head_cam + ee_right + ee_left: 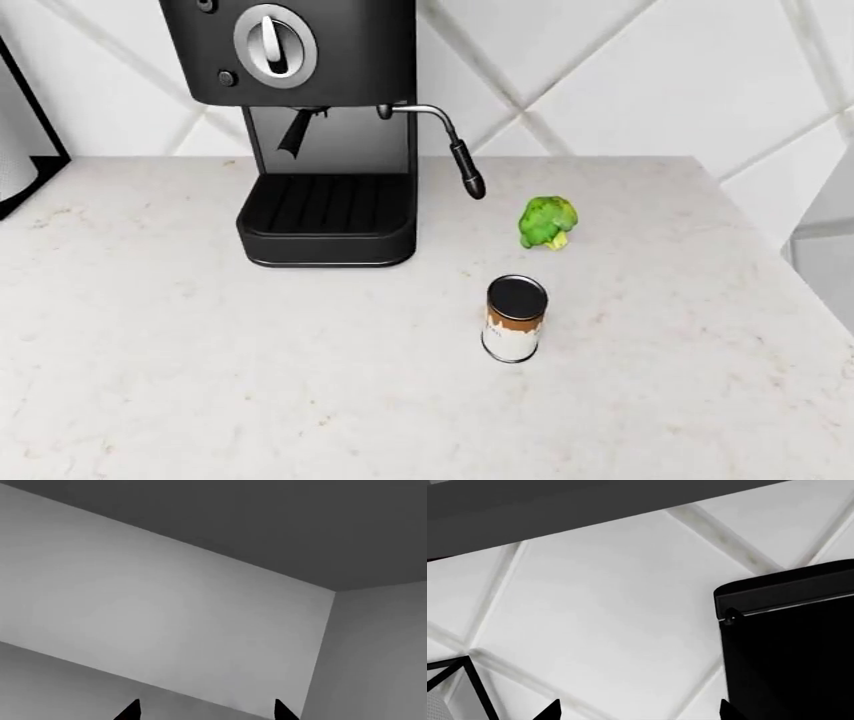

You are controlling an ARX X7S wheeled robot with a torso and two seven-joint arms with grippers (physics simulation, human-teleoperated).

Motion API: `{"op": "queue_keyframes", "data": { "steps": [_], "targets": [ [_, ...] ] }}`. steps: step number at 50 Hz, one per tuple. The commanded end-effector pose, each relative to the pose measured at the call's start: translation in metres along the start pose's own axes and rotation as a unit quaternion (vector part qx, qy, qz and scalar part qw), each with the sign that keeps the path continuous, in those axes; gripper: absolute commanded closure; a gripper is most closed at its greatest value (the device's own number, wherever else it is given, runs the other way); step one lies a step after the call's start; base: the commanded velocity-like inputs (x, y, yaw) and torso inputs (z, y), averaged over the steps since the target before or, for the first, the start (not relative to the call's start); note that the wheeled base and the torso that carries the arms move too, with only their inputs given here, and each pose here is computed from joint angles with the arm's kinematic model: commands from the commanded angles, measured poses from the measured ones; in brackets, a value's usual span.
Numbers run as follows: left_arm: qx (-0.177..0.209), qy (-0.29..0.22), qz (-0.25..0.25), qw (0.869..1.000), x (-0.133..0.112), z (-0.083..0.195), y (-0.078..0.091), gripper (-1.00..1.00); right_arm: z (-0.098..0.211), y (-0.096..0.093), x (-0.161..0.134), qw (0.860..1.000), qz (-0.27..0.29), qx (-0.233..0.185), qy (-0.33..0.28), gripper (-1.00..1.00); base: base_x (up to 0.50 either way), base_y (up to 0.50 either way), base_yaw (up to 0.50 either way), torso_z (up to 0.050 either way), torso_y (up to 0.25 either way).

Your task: Pick the cans from the counter and place them in their designated side in the cabinet.

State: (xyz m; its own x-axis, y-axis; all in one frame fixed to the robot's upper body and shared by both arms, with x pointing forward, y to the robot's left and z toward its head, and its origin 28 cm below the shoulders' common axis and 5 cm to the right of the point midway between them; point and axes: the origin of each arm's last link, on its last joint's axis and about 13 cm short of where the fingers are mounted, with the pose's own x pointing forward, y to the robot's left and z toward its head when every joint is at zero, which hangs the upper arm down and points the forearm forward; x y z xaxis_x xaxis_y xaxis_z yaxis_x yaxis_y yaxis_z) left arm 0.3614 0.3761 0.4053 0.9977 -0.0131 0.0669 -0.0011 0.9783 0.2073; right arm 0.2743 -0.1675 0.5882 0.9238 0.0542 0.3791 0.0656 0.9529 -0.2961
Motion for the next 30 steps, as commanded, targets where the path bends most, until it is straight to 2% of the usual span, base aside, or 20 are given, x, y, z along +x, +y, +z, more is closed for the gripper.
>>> {"op": "queue_keyframes", "data": {
  "steps": [1, 15, 30],
  "targets": [
    [0.002, 0.000, 0.000, 1.000, 0.0009, -0.0002, -0.0011, -1.00, 0.0013, -0.0004, -0.0006, 1.000, -0.001, -0.002, -0.003, -1.00, 0.00, 0.00, 0.00, 0.000, 0.000],
    [0.000, -0.005, 0.000, 1.000, -0.0021, 0.0039, 0.0011, -1.00, 0.0013, -0.0004, -0.0006, 1.000, -0.001, -0.002, -0.003, -1.00, 0.00, 0.00, 0.00, 0.000, 0.000],
    [-0.003, -0.006, -0.002, 1.000, 0.0003, 0.0011, 0.0001, -1.00, 0.0013, -0.0004, -0.0006, 1.000, -0.001, -0.002, -0.003, -1.00, -0.49, 0.00, 0.00, 0.000, 0.001]
  ]
}}
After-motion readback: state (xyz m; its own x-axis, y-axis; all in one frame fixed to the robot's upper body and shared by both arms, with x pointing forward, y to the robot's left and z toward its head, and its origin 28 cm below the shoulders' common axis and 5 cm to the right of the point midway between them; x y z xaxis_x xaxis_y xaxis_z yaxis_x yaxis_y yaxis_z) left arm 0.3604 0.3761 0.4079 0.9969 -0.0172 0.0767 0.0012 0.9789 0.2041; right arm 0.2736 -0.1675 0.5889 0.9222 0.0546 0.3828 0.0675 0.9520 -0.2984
